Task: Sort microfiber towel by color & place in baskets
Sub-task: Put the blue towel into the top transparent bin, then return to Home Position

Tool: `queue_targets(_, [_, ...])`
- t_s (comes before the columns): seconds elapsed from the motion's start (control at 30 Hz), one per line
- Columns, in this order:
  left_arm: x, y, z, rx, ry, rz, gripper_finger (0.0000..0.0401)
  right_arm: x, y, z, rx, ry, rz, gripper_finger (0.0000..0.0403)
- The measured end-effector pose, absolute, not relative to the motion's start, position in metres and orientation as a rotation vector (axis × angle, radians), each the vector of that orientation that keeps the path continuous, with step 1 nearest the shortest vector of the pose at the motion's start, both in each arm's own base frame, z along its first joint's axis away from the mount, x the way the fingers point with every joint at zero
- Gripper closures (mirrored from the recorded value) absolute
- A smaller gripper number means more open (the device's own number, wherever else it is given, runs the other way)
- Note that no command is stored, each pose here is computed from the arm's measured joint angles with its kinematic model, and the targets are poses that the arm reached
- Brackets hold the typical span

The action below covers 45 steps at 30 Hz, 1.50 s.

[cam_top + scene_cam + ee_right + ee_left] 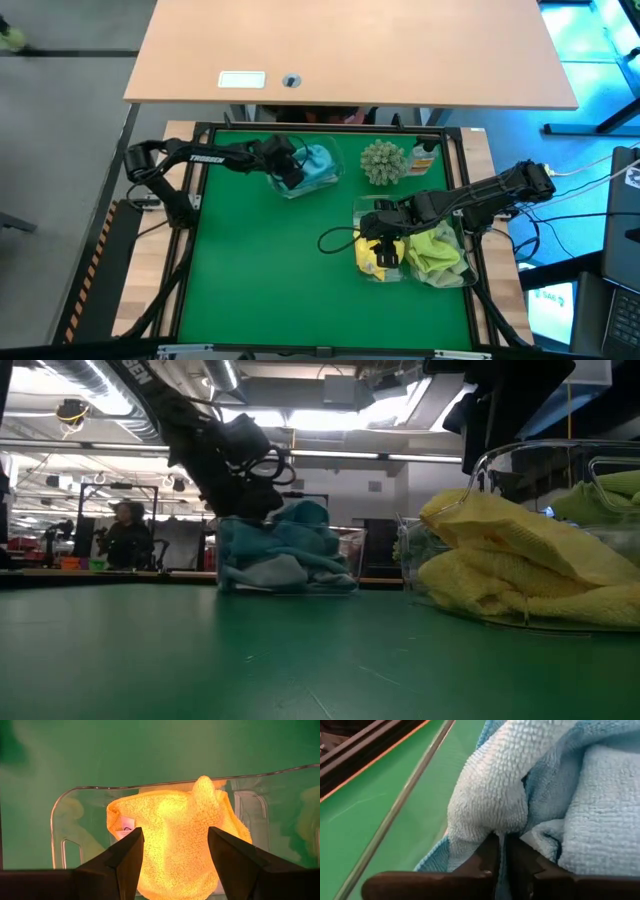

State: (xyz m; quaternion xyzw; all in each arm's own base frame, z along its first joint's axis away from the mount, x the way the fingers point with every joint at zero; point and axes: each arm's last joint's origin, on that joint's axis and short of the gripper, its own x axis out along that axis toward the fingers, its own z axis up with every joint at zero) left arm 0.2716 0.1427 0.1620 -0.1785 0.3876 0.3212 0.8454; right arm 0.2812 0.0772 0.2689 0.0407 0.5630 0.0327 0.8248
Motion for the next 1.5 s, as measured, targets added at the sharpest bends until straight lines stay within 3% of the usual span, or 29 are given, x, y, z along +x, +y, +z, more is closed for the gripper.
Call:
queue_targets(0.63, [0.297, 0.151, 0.209, -0.355, 0.737, 0.504, 0.0271, 0.281, 0.077, 0.269, 0.086, 1.198, 0.070, 0.0183])
queue_targets(1.0, [0.300, 0.154, 0.255, -0.342, 0.875, 0.519, 0.0268, 0.281, 0.077, 0.269, 0.086, 1.198, 0.070, 0.0183])
queue_targets(1.5, [0.295, 0.129, 0.357, -0.205, 0.965, 0.400, 0.0268, 0.281, 0.078, 0.269, 0.097, 1.203, 0.086, 0.0183])
